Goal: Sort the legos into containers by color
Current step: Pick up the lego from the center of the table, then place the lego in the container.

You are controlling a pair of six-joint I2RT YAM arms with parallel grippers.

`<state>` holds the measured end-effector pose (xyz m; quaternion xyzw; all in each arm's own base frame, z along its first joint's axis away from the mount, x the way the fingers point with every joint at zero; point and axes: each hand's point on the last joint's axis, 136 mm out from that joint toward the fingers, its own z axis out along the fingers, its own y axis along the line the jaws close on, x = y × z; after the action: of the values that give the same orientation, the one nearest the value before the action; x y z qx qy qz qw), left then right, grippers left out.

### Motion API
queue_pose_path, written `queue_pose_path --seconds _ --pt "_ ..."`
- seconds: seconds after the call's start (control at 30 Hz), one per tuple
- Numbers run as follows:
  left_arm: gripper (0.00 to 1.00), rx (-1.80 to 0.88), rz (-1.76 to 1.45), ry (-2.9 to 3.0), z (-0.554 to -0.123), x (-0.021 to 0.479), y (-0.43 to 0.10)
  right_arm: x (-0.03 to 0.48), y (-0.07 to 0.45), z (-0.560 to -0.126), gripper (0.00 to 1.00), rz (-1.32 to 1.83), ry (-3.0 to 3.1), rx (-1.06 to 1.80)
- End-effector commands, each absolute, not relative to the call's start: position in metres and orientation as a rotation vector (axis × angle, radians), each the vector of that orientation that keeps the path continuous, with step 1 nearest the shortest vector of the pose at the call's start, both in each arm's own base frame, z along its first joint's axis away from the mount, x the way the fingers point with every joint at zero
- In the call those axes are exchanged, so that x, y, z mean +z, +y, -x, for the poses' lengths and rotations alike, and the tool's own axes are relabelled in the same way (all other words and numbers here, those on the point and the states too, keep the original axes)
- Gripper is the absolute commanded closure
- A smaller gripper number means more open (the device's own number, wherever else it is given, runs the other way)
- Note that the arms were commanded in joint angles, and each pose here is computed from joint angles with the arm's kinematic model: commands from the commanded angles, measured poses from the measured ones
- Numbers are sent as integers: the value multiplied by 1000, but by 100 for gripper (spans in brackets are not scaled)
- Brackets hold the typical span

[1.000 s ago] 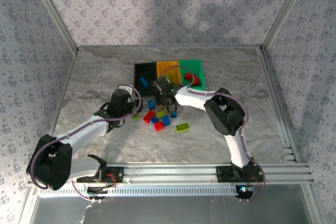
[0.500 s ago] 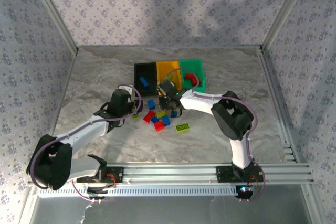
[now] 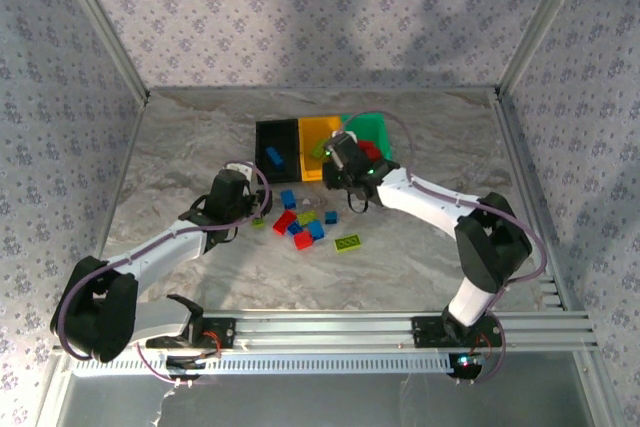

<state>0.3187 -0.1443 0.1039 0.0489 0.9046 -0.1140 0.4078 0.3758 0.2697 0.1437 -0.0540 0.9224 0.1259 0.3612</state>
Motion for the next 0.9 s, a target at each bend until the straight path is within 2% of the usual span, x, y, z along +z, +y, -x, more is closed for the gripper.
queue_pose_path --seconds 0.0,0.13,0.27,0.53,0.67,0.73,0.87 --pt "35 -308 -108 2256 -323 110 -145 158 252 -393 100 107 2332 353" --pt "35 -303 -104 2254 -323 111 -144 160 228 -412 100 14 2324 377" --pt "35 -302 -107 2256 -322 110 -144 141 203 -421 100 -70 2362 389" --pt "35 -306 -109 2256 -323 110 -145 123 195 -447 100 -111 2401 428" --pt "35 -306 -111 2260 -323 110 -145 116 202 -459 76 -89 2433 421" --pt "35 -304 -113 2262 -322 109 -145 114 203 -462 68 -86 2434 419" --pt "35 -295 -112 2261 -323 110 -144 116 205 -464 60 -81 2439 420"
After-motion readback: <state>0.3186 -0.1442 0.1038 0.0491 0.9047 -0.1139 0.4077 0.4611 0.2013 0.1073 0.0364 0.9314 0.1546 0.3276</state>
